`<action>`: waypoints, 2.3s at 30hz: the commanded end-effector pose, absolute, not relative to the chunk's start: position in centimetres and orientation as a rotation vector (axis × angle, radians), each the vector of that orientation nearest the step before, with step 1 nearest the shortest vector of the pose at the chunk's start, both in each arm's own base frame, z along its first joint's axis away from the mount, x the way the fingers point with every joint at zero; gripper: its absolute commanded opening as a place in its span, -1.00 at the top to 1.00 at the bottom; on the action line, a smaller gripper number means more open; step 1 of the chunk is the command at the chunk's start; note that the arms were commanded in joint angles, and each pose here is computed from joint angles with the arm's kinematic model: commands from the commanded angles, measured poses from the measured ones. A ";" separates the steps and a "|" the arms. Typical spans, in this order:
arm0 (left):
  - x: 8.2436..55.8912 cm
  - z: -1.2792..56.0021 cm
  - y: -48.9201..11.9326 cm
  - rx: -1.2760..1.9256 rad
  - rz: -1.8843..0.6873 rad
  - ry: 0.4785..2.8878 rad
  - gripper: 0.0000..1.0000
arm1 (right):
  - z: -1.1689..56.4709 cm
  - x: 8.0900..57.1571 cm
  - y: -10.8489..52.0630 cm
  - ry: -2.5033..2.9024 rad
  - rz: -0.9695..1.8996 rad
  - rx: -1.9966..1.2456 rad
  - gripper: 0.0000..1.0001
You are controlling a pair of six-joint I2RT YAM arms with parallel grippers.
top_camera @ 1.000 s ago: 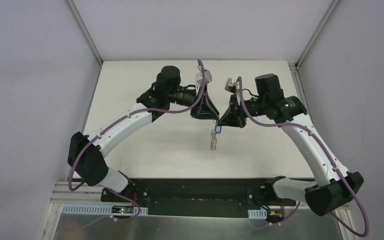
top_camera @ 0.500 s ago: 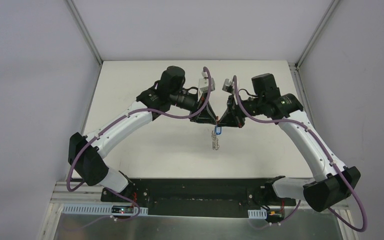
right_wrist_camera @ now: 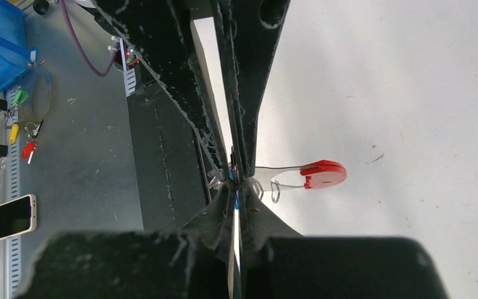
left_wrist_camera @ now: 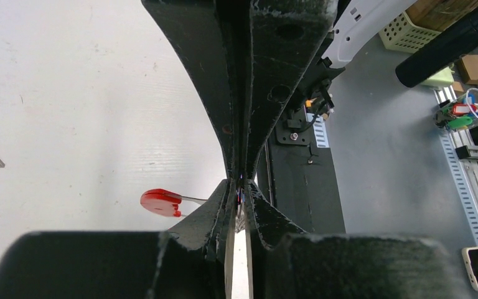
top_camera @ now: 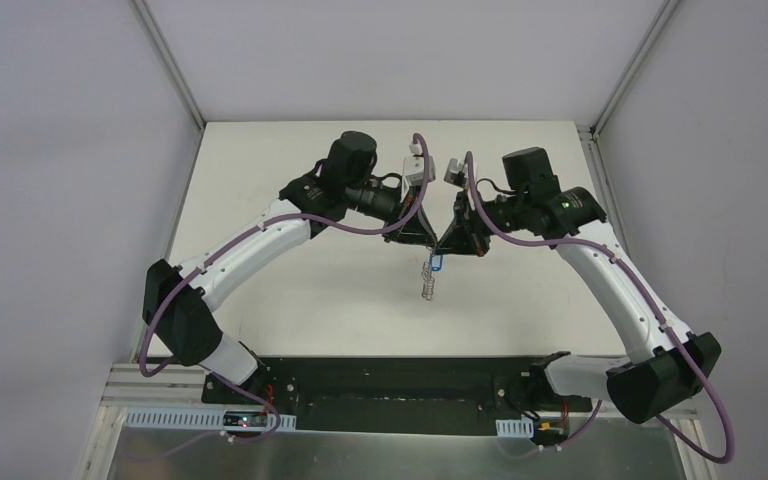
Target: Put the keys on the keyring
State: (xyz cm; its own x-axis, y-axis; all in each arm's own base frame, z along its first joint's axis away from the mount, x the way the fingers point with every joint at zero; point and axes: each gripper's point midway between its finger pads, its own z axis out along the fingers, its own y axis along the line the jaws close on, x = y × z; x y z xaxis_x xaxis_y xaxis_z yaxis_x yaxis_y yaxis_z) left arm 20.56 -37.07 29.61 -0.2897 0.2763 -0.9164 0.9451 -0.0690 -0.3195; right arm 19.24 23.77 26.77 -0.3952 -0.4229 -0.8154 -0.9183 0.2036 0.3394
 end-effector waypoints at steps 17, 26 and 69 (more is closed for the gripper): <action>20.1 35.4 -36.9 1.151 -1.600 1.436 1.00 | 29.1 18.3 22.4 1.746 1.135 -1.183 0.33; 19.9 35.8 -36.9 1.124 -1.637 1.424 1.00 | 28.9 18.4 22.2 1.733 1.139 -1.177 0.20; 22.1 36.5 -37.2 0.991 -1.665 1.443 1.00 | 27.8 18.8 23.0 1.759 1.221 -1.151 1.00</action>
